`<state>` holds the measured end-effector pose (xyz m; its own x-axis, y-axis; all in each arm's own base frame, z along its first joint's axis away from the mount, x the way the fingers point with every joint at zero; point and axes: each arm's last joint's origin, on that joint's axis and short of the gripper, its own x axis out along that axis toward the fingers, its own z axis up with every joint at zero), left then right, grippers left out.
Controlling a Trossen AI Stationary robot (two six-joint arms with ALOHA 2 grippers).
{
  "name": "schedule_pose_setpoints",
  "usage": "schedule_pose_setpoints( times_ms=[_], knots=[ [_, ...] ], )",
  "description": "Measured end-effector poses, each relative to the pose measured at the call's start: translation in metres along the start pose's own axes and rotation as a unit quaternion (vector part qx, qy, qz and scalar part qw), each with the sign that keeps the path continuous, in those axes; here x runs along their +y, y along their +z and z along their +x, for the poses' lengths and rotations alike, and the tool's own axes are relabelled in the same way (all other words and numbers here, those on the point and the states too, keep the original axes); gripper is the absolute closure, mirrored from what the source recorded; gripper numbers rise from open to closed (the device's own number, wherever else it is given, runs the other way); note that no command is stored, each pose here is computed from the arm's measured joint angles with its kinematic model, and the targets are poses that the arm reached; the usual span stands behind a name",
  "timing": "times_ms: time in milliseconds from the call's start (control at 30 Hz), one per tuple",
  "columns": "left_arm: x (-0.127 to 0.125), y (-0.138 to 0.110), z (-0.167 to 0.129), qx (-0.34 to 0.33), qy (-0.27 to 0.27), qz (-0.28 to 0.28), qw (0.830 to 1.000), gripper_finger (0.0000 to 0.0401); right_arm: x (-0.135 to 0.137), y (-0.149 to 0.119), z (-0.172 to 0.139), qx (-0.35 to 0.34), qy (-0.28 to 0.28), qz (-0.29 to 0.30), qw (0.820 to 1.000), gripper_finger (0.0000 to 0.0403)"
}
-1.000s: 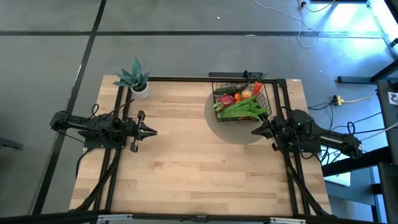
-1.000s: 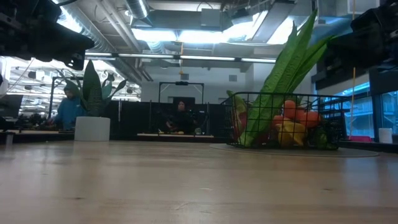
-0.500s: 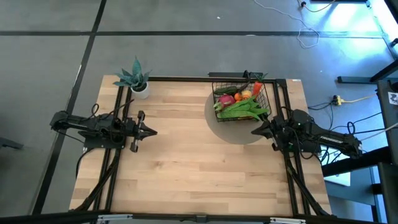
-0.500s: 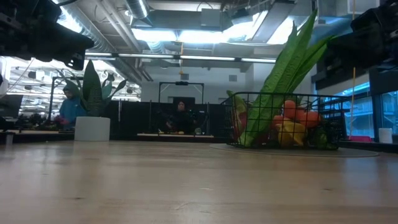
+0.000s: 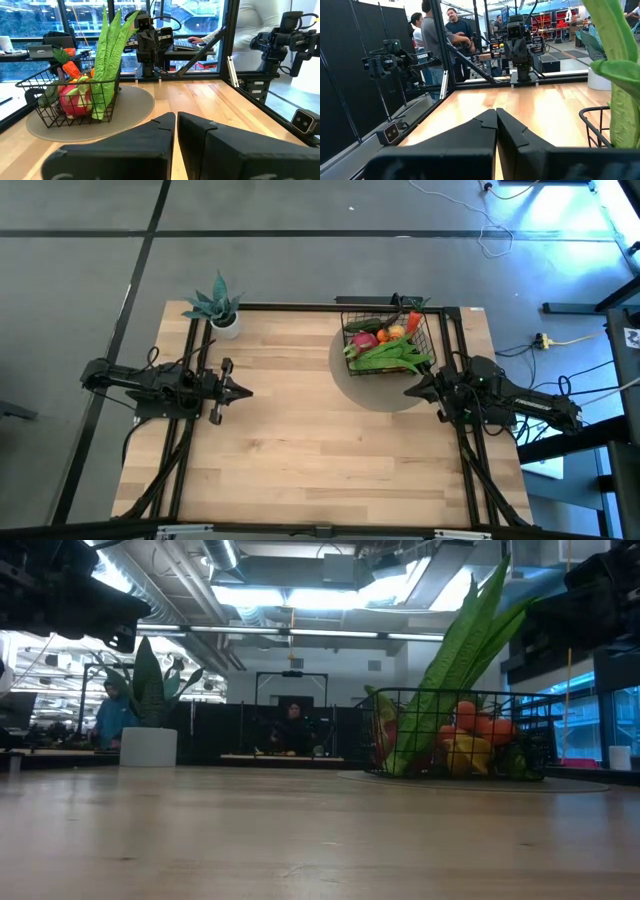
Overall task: Build produce basket
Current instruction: Return to Home Position
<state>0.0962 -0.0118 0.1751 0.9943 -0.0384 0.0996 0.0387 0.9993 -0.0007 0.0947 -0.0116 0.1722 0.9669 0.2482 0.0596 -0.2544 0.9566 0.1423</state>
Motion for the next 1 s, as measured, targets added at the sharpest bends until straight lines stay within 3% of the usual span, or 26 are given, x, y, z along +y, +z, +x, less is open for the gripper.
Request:
schedule_pose_setpoints(
  times_ms=[500, 1000],
  knots=[
    [0.0, 0.0, 0.0, 0.0, 0.0, 0.0, 1.0, 0.0368, 0.0001, 0.0001, 0.0, 0.0, 0.0, -0.001, 1.0, 0.0403],
    [0.0, 0.0, 0.0, 0.0, 0.0, 0.0, 1.0, 0.0389, 0.0001, 0.0001, 0.0, 0.0, 0.0, -0.001, 1.0, 0.0402]
  ],
)
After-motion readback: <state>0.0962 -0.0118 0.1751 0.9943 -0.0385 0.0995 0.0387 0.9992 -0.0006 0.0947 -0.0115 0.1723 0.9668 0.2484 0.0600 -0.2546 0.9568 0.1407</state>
